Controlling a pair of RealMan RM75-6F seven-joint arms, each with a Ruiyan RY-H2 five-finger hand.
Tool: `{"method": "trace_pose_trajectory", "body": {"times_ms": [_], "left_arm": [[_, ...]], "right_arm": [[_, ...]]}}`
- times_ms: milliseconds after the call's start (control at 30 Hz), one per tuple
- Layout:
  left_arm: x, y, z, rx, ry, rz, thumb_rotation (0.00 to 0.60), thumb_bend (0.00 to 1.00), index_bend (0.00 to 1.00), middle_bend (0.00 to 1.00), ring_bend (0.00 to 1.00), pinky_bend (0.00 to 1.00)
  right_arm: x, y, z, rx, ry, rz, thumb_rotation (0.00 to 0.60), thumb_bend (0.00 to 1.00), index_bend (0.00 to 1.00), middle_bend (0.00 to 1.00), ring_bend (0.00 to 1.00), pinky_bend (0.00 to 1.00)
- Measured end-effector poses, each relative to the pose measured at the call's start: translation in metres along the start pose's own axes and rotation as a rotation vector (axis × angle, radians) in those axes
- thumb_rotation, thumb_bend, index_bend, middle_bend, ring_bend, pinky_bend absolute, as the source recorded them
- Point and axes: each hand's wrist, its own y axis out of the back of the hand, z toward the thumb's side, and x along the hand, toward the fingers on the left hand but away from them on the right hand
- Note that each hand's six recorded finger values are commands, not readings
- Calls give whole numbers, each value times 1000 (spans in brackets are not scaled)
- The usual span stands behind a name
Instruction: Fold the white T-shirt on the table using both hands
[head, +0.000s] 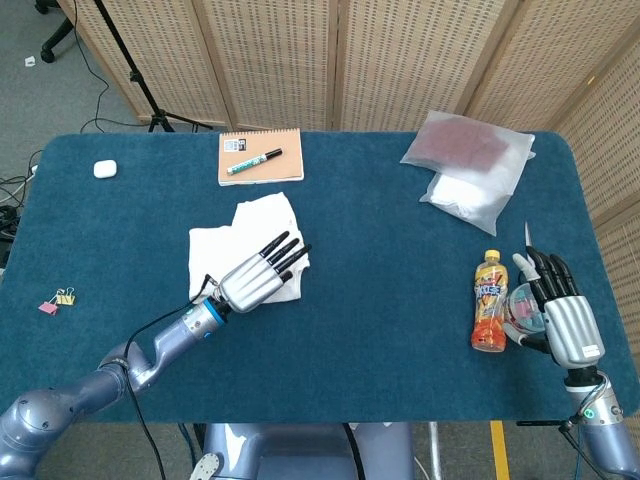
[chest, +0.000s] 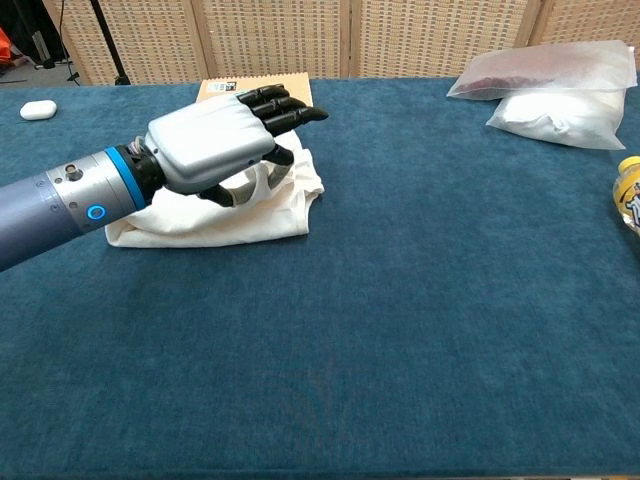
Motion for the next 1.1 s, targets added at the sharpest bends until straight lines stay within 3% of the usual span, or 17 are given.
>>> {"method": "trace_pose_trajectory", "body": {"times_ms": [100, 200, 300, 567, 900, 1100], "left_arm": [[4, -4, 5, 11, -4, -8, 600, 417, 555, 0, 0, 0], [9, -8, 9, 0, 7, -22, 600, 324, 222, 0, 0, 0], [13, -11, 12, -19, 19, -28, 600, 209, 9, 0, 0, 0], [21, -3, 12, -169, 100, 36, 600, 15, 0, 0, 0, 0], [10, 35, -11, -362, 195, 179, 600, 0, 0, 0, 0, 0], [-26, 60, -36, -461, 291, 204, 600, 0, 0, 0, 0, 0]], "right_arm": [[0, 1, -1, 0, -2, -1, 600, 0, 0, 0, 0, 0], [0, 0, -1, 0, -2, 1, 600, 0, 0, 0, 0, 0], [0, 0, -1, -1, -2, 3, 600, 0, 0, 0, 0, 0], [0, 1, -1, -1, -1, 1, 600, 0, 0, 0, 0, 0], [3, 3, 4, -5, 14, -4, 600, 0, 0, 0, 0, 0], [4, 8, 5, 27, 17, -27, 600, 0, 0, 0, 0, 0]]}}
